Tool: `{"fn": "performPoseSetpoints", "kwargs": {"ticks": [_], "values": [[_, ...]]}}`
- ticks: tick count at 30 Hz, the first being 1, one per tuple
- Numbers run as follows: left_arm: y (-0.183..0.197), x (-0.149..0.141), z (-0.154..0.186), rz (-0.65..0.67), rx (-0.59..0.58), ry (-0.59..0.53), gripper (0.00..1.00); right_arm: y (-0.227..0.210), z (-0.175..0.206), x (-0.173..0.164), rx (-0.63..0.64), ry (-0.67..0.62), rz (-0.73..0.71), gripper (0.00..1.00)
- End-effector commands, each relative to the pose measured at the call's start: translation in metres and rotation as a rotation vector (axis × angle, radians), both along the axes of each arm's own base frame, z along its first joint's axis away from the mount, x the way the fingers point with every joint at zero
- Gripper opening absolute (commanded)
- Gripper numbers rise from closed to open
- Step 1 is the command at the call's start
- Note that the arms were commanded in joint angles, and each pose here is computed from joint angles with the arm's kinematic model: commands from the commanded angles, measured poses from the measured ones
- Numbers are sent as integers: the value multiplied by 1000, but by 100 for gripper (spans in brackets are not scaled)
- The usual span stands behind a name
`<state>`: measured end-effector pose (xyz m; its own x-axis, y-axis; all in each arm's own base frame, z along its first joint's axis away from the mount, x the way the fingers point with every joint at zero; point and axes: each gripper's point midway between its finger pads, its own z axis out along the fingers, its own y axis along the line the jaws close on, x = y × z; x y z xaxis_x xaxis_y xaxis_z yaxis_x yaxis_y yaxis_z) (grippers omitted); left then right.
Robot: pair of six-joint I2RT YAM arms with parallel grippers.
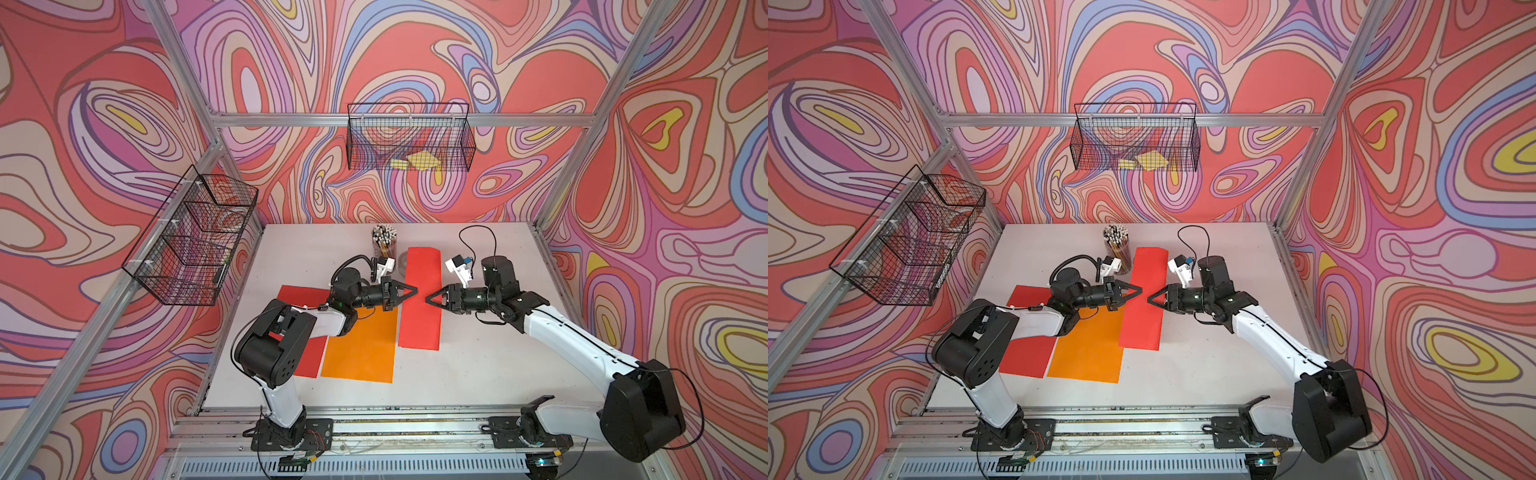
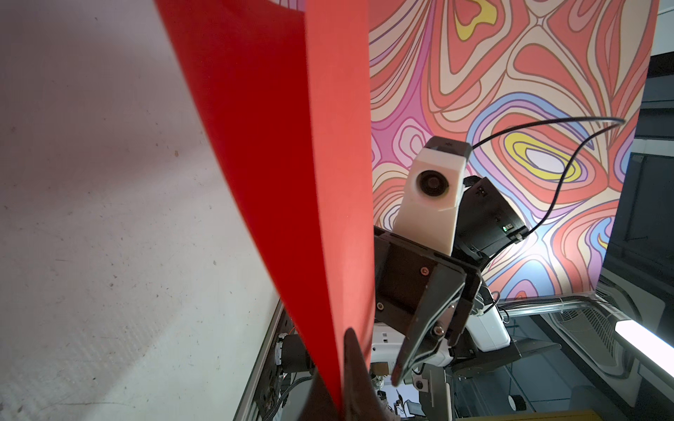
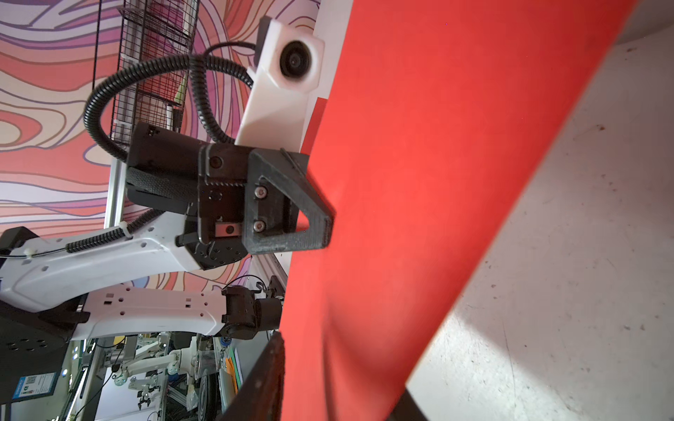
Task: Fold the rectangular paper in half along the long edge
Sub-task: Pick up the paper from the center of the board, then fold the paper.
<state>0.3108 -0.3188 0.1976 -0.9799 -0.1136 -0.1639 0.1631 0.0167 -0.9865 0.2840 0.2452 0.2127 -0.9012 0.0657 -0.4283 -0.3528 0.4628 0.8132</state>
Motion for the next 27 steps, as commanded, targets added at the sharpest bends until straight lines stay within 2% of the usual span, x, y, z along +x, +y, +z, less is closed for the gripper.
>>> {"fn": "performPoseSetpoints", "kwargs": {"ticks": [1,5,7,11,16,19,20,24,27], "values": [[3,-12,11,-26,-16,-42,6,2,10,8,36,-45,1,37],[5,-17,8,-28,-1,-36,6,-3,13,16,35,-59,-18,30],[6,-19,7,-30,10,-35,5,-5,13,19,43,-57,-19,15],[8,-22,7,-30,26,-42,6,-4,11,23,46,-47,-15,0],[8,-24,7,-32,41,-44,6,0,10,28,61,-38,2,0],[8,-24,6,-32,42,-41,6,1,13,31,54,-42,-5,27],[8,-25,5,-34,44,-38,6,1,14,33,54,-48,-5,30],[8,-27,2,-35,49,-31,6,3,18,37,53,-56,-1,30],[9,-29,0,-33,53,-30,6,3,21,39,58,-70,3,15]]}}
